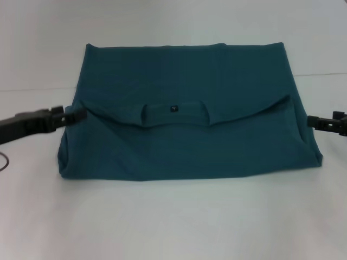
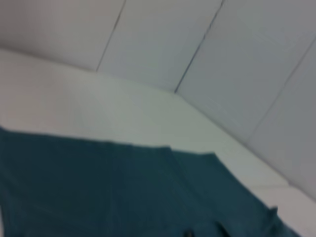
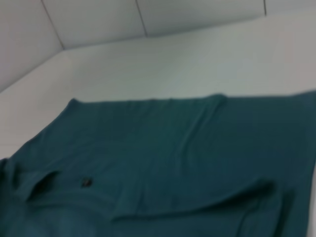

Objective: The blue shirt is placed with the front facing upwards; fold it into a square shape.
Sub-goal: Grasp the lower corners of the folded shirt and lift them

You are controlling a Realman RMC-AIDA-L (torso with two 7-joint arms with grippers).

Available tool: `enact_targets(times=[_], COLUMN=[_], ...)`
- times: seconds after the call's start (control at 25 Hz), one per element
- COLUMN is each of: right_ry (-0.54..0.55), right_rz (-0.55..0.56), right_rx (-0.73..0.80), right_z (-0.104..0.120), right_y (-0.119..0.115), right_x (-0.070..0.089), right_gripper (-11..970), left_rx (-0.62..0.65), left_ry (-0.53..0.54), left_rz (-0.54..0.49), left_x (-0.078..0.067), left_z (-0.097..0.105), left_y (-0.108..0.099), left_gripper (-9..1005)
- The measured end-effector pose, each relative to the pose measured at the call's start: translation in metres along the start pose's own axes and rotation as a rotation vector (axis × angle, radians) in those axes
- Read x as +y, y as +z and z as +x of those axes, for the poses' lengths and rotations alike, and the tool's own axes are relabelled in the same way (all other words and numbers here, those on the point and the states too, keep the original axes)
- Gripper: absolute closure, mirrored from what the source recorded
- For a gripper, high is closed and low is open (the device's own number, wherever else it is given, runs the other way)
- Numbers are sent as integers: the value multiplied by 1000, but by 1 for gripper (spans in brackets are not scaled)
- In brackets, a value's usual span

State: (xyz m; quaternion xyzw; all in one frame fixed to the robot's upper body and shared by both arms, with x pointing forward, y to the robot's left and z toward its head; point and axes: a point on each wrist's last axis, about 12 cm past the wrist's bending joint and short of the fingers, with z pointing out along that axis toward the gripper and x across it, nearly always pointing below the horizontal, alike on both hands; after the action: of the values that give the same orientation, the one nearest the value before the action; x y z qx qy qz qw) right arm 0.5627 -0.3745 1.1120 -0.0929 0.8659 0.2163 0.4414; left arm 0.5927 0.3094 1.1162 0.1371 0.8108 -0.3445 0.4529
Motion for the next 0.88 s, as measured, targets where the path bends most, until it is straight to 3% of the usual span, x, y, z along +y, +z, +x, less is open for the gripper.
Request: enact_targets(times=[0.36,0.6,0.88], right_ry=[90,89,74], right_rz=[78,135,112], right_rx=[264,374,414], right_z=[-24,-30,-31], right_y=[-15,-2,19], right_x=[3,3,7], right_gripper=[12,12,13], left_rx=[176,256,276], left_ry=[-49,-74,-93], left_rz=[-21,-45,-98], left_x=[1,-2,2], left_z=[-5,-11,-15], left_y=[-1,10,13], left_gripper=[169,168,169])
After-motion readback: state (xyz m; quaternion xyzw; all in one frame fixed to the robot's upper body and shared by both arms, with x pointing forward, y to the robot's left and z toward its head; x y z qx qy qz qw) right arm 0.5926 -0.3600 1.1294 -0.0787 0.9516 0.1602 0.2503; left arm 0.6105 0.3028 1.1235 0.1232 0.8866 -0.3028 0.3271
